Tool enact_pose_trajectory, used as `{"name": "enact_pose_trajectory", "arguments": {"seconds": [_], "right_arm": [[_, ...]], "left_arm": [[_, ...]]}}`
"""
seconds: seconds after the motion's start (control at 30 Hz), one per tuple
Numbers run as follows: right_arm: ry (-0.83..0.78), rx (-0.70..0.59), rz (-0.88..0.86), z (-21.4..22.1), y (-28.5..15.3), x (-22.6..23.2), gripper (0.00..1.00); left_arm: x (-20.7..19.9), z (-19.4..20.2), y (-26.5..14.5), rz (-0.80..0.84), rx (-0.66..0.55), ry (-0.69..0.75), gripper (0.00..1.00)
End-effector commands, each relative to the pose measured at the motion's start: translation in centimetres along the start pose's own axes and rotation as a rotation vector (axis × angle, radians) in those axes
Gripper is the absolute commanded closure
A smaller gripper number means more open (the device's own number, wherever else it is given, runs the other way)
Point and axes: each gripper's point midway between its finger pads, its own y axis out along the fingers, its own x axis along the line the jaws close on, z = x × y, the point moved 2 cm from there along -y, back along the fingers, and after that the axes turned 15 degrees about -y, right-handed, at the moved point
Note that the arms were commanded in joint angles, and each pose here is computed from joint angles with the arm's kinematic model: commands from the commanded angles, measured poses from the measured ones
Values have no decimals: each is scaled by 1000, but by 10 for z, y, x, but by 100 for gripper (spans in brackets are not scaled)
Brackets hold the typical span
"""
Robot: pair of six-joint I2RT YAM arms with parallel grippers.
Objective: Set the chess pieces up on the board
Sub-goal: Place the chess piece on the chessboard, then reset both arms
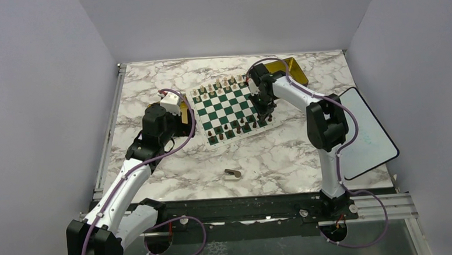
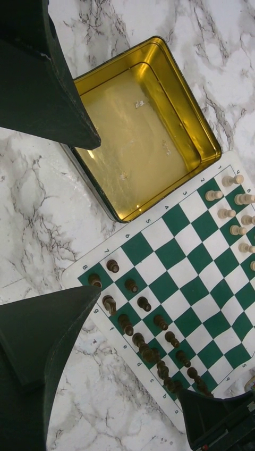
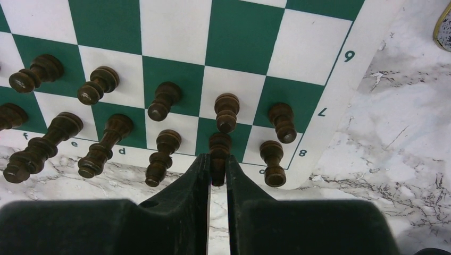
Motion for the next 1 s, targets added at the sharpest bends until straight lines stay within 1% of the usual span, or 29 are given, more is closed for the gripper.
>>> {"name": "enact_pose_trajectory", "arguments": {"seconds": [0.0,0.17,0.3,0.43,0.6,0.7,0.8,0.83,0.87,0.9,0.93,0.97], "right_arm": [[23,3,-7,-3,5,-1,81],[25,-10,2,-8,-2,-3,74],[38,-45,23,-16,-16,-6,70],[70,-134,53,-34,-44,-10,68],[92,-195,82,-40,-84,-11,58],[109,-272,71,-39,-110,-4,54],[127,-418,56,-40,-140,5,50],[130,-467,40,-38,-149,11,45],[138,-529,27,-37,-160,16,32],[149,-576,11,-33,-167,22,6],[163,-625,-1,-28,-176,27,1],[166,-666,-20,-23,-185,33,0]], "left_arm": [[0,-17,-7,-24,-48,5,1],[0,-17,-7,-24,-48,3,1],[1,-16,-7,-30,-49,1,1],[3,-15,-8,-41,-45,-5,1],[-8,-22,-11,-1,-41,-67,1],[-26,-29,-19,75,-21,-115,1],[-45,-41,-30,169,-23,-161,1],[-53,-45,-34,206,-22,-176,1],[-60,-49,-38,240,-23,-191,1],[-67,-52,-42,274,-20,-207,1],[-73,-55,-45,308,-16,-218,1],[-79,-58,-48,340,-8,-227,1]]}}
